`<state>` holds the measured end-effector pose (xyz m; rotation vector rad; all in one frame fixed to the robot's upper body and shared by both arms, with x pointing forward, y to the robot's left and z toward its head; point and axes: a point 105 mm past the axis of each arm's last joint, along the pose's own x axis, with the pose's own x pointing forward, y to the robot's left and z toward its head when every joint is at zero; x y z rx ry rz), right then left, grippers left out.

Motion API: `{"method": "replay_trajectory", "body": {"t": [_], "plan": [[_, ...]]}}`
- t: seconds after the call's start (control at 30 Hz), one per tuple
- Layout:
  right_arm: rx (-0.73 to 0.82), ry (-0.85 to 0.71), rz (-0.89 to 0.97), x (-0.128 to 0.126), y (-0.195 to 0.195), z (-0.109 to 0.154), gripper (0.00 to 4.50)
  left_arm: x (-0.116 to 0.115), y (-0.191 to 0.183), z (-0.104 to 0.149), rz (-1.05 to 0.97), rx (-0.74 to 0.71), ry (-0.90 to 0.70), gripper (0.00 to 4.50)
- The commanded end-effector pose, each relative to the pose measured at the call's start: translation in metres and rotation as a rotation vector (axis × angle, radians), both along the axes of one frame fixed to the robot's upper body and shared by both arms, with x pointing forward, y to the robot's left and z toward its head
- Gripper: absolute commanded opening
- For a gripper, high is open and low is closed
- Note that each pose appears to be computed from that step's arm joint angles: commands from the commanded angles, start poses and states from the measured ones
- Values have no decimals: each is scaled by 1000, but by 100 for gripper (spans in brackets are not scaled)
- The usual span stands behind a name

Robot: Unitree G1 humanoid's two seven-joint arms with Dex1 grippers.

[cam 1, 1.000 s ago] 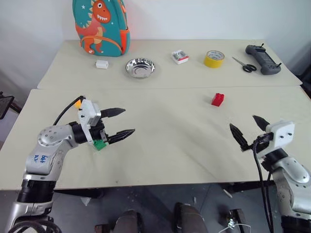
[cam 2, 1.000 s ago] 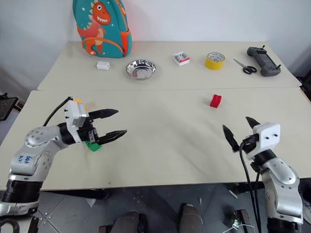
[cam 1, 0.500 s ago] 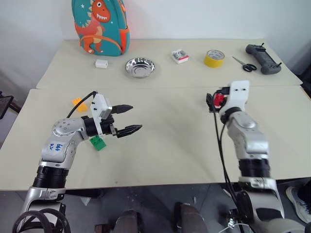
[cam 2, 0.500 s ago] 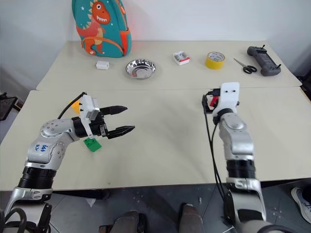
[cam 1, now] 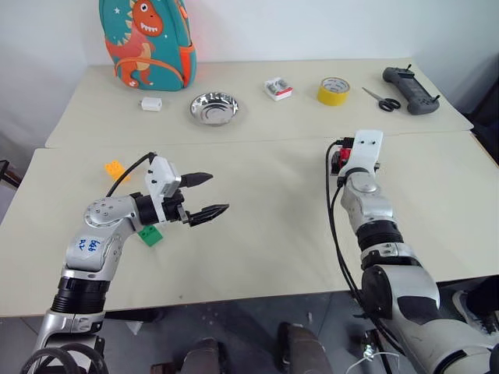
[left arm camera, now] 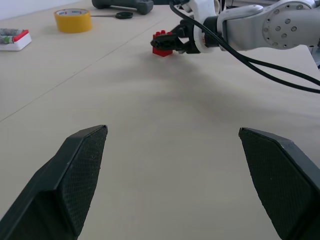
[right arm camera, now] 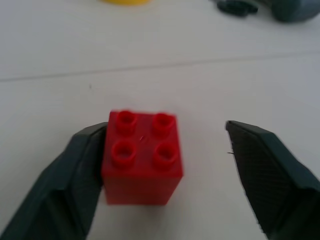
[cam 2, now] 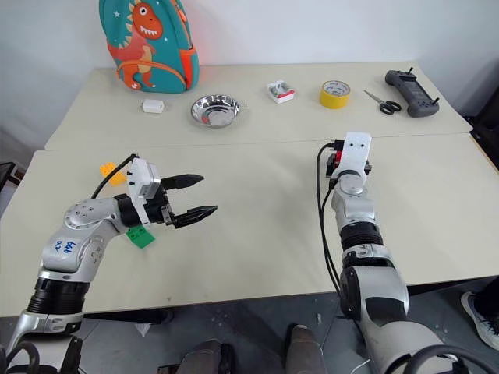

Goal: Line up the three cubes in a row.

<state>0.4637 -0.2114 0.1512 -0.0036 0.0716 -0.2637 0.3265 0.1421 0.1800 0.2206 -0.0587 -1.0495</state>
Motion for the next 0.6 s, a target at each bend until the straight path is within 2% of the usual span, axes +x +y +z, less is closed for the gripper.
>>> {"method": "replay_trajectory", "body": {"t": [0.03, 0.13, 0.17, 0.3, 0.37, 0.4, 0.47, 0.53, 0.6], "plan": [[38, -73, 10, 3, 3, 21, 267, -3, 1, 13, 0, -16, -47, 450], [59, -78, 54, 3, 10, 22, 164, -1, 1, 15, 0, -13, -52, 450], [76, -87, 107, 3, 17, 25, 149, -1, 1, 16, 1, -13, -54, 450], [53, -165, 425, -3, 40, 51, 150, -1, 7, 19, 17, -8, -63, 450], [20, -212, 755, -21, 64, 72, 150, -3, 17, 19, 41, -4, -66, 450], [-22, -222, 967, -39, 82, 78, 150, -4, 22, 19, 51, -10, -63, 450], [-127, -210, 1330, -79, 112, 74, 150, -6, 31, 16, 63, -10, -56, 450], [-188, -176, 1507, -102, 124, 63, 150, -8, 37, 13, 75, -10, -49, 450], [-250, -125, 1599, -113, 130, 48, 150, -10, 41, 11, 81, -14, -45, 450]]}}
